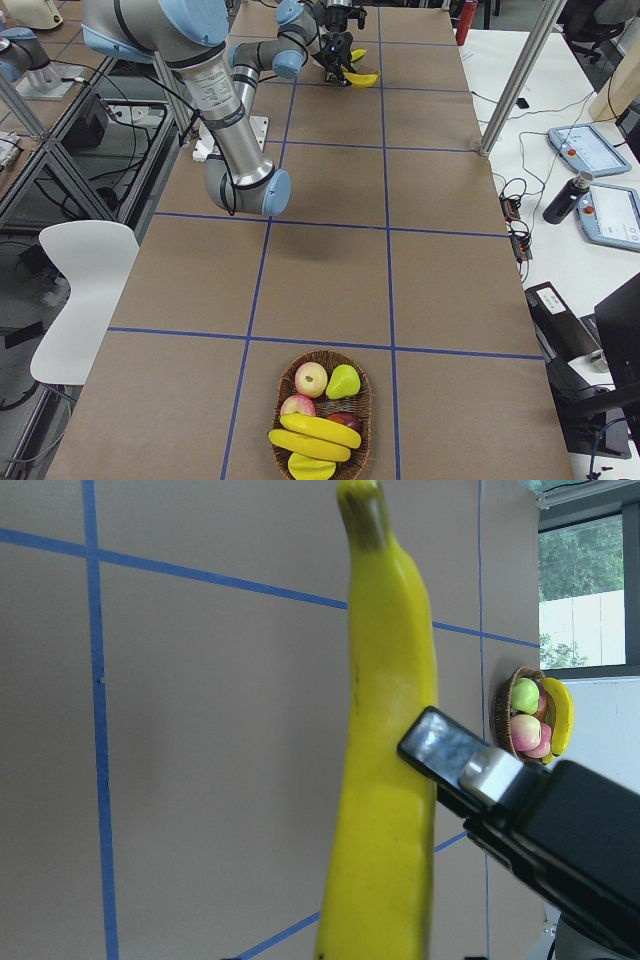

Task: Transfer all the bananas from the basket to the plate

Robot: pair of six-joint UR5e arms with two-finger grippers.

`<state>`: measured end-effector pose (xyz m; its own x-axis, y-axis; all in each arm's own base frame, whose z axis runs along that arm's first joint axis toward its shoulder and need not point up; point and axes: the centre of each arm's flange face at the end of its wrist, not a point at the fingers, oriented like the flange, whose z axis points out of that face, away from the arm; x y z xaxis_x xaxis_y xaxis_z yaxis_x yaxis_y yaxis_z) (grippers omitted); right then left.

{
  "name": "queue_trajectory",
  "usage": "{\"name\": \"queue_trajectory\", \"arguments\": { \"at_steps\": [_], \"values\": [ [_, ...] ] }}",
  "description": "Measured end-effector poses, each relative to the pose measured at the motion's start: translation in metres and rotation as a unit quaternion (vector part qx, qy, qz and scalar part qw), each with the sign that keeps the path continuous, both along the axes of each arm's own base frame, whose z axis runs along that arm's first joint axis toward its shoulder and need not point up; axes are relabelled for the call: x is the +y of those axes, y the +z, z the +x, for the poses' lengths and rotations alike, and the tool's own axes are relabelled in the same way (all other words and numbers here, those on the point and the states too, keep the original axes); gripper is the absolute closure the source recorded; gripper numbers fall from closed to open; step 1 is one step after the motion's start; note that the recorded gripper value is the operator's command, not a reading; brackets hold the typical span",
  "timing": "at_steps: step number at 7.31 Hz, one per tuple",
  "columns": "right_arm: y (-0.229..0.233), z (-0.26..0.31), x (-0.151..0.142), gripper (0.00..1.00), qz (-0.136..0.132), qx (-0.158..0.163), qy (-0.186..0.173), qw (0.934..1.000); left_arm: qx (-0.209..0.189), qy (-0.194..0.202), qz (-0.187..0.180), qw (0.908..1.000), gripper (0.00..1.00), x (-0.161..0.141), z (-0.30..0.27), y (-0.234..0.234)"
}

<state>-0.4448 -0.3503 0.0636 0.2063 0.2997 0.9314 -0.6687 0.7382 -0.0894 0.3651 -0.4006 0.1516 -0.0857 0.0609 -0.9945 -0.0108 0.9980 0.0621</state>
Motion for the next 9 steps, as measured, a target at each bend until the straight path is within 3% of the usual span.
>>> {"name": "queue_trajectory", "arguments": {
  "at_steps": [3,5,6,7,8,9],
  "values": [
    [-0.007,0.001,0.002,1.00,0.003,-0.007,-0.002,1.0000,0.001,0.001,0.003,1.0000,0.38,0.001,0.001,-0.001],
    [-0.008,0.001,0.002,1.00,0.003,-0.008,-0.002,1.0000,0.002,0.004,0.011,0.9999,0.57,0.002,0.003,-0.001],
    [-0.008,0.001,0.002,1.00,0.003,-0.008,-0.002,1.0000,0.003,0.008,0.015,0.9999,0.72,0.005,0.006,-0.001],
    [-0.008,0.001,0.002,1.00,0.003,-0.008,-0.002,1.0000,0.005,0.012,0.018,0.9998,0.98,0.009,0.008,-0.003],
    [-0.008,0.001,0.002,0.73,0.003,-0.008,-0.002,1.0000,0.007,0.014,0.020,0.9997,1.00,0.011,0.009,-0.006],
    [-0.008,0.001,0.003,0.01,0.004,-0.008,-0.003,1.0000,0.009,0.016,0.022,0.9996,1.00,0.013,0.009,-0.008]
  ]
}}
